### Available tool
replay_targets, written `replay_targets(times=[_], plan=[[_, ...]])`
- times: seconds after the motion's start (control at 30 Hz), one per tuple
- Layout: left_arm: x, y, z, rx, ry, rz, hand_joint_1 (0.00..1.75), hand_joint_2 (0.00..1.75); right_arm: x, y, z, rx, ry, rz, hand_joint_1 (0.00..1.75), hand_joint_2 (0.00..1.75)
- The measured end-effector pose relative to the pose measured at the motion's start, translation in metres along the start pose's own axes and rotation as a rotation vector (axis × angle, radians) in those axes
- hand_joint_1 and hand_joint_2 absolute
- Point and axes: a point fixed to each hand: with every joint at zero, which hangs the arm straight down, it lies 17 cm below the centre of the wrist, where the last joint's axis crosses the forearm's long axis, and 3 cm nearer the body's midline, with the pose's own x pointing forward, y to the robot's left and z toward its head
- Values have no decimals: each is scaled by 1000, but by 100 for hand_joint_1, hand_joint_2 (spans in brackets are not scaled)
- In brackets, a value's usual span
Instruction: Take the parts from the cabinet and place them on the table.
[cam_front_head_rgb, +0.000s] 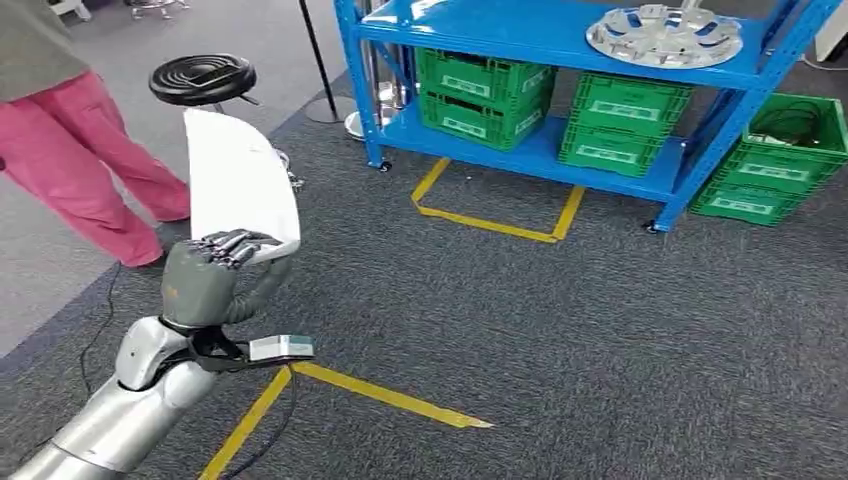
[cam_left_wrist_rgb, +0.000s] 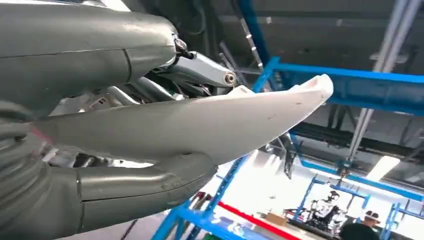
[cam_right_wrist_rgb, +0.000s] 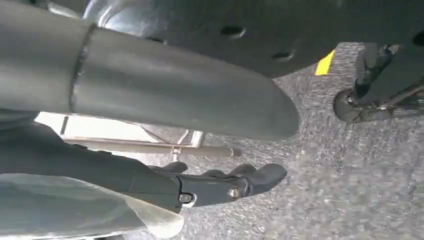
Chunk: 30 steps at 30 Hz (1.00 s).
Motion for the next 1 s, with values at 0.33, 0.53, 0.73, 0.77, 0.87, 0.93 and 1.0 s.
replay_targets(times=[0.33,0.53,0.73,0.77,0.87,0.93,1.0], plan=[[0,1,-2,7,0,2,175,175,-3,0,0,1,-1,5,0,0],[-1,2,-3,9,-4,0,175,175,2,0,0,3,-11,7,0,0],[0,0,-1,8,-4,7,175,175,-1,0,0,5,-7,8,0,0],[0,0,-2,8,-3,8,175,175,-1,0,0,5,-8,8,0,0],[0,1,-2,10,-2,7,175,175,1,0,0,5,-10,8,0,0],[-1,1,0,7,0,6,175,175,1,1,0,5,-10,7,0,0],[-3,2,-1,9,-1,2,175,175,2,1,0,5,-11,6,0,0]])
